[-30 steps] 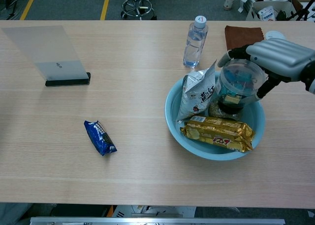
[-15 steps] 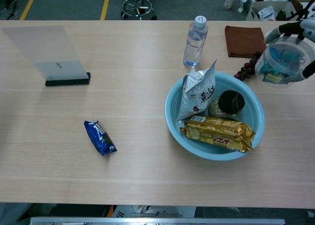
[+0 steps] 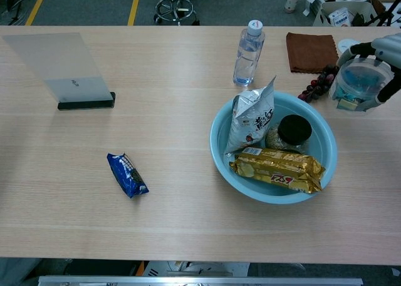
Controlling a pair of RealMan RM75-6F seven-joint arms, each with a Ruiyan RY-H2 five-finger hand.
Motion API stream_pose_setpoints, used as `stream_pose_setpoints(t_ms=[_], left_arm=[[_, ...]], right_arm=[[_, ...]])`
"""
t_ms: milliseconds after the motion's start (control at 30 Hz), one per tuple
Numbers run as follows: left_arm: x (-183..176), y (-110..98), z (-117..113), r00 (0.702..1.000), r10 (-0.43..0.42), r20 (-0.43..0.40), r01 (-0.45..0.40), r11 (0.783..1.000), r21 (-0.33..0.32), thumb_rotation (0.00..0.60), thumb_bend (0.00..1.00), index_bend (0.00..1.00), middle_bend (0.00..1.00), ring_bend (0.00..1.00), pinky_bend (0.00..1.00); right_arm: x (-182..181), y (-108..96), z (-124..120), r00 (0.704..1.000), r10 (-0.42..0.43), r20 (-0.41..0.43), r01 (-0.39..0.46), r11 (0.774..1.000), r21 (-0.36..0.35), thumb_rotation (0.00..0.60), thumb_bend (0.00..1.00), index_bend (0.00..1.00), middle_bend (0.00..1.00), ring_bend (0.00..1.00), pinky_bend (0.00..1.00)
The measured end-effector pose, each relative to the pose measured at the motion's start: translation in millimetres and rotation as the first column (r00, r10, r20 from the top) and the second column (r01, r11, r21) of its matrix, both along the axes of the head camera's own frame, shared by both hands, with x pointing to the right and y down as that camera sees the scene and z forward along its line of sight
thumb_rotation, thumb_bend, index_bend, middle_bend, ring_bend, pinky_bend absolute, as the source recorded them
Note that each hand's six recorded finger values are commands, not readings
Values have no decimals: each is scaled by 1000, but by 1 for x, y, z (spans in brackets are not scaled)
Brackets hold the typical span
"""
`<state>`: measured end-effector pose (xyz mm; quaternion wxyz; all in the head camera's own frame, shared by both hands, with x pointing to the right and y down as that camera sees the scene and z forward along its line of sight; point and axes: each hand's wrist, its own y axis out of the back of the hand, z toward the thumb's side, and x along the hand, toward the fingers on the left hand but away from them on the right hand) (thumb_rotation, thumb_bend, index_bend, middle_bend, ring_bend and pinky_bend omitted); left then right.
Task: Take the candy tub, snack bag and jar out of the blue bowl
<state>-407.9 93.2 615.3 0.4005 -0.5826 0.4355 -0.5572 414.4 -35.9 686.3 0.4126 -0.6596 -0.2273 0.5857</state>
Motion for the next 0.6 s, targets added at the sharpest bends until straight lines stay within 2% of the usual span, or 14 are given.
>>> stream_pose_setpoints(t_ms=[300,500,600], left_arm=[[4,0,2,1000,10,-6,-10,1000,-6,600,293,233,230,179,252],[0,1,1,1000,2,0,-2,1000,-7,600,293,233,230,179,252],[1,1,2,1000,4,0,-4,1000,-10,600,293,233,230,179,252]], right_arm=[[-21,-9,32,999,-34,-14,34,999,-10,600,164,315,387,384,624],[-36,-12,49,999,-44,-14,44,999,-30,600,164,312,372,345,580],[-39,-12,52,999,-47,-14,46,998,-47,600,162,199,309,274,504]])
